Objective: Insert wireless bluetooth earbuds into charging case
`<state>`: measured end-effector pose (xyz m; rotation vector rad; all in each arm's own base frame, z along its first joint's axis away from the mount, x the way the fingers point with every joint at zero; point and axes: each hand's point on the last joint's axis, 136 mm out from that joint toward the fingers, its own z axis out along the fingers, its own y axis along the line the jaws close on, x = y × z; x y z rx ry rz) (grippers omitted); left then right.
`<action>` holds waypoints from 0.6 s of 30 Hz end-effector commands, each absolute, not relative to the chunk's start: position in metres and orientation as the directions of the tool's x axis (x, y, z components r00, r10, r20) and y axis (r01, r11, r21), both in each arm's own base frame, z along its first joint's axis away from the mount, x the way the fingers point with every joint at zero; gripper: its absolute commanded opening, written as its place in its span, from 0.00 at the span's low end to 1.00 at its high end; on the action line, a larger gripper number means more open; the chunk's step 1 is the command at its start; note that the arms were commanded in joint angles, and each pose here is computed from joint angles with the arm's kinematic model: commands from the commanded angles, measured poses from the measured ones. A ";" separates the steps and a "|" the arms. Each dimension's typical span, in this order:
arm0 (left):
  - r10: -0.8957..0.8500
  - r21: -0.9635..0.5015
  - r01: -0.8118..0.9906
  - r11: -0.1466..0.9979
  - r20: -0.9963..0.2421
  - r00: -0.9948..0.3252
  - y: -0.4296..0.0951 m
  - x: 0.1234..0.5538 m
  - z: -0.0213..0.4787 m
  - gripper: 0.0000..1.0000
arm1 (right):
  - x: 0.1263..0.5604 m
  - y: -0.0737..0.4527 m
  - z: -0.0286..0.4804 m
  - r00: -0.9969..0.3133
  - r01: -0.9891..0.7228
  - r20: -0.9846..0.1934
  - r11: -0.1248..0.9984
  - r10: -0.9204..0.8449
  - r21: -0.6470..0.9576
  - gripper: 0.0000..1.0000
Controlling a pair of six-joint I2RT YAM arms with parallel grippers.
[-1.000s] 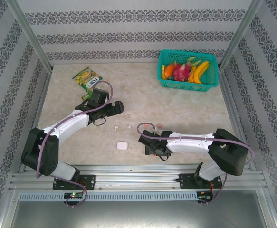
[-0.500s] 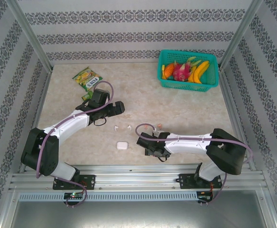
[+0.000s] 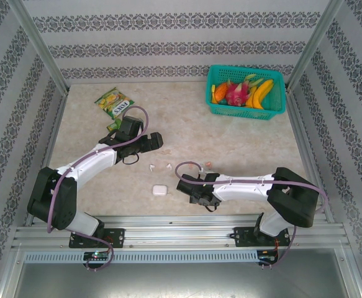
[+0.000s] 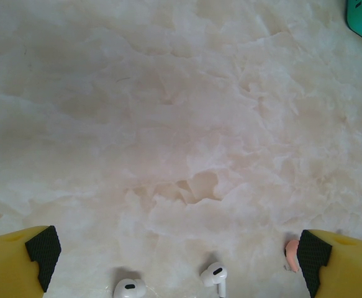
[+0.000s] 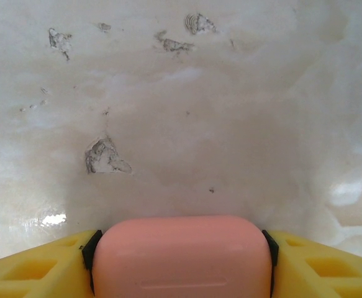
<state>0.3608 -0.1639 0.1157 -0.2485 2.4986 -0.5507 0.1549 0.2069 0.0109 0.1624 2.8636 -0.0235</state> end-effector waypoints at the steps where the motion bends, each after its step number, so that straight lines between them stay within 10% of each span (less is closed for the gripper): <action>1: -0.287 -0.458 -0.028 0.889 -0.508 -0.812 -0.172 0.365 0.125 1.00 | 0.149 0.199 0.011 -0.959 0.108 -0.268 0.994 0.095 -0.033 0.61; 18: -0.285 -0.468 0.018 0.884 -0.568 -0.772 -0.181 0.389 0.140 1.00 | 0.251 0.192 0.104 -0.858 0.141 -0.444 0.949 0.259 0.282 0.58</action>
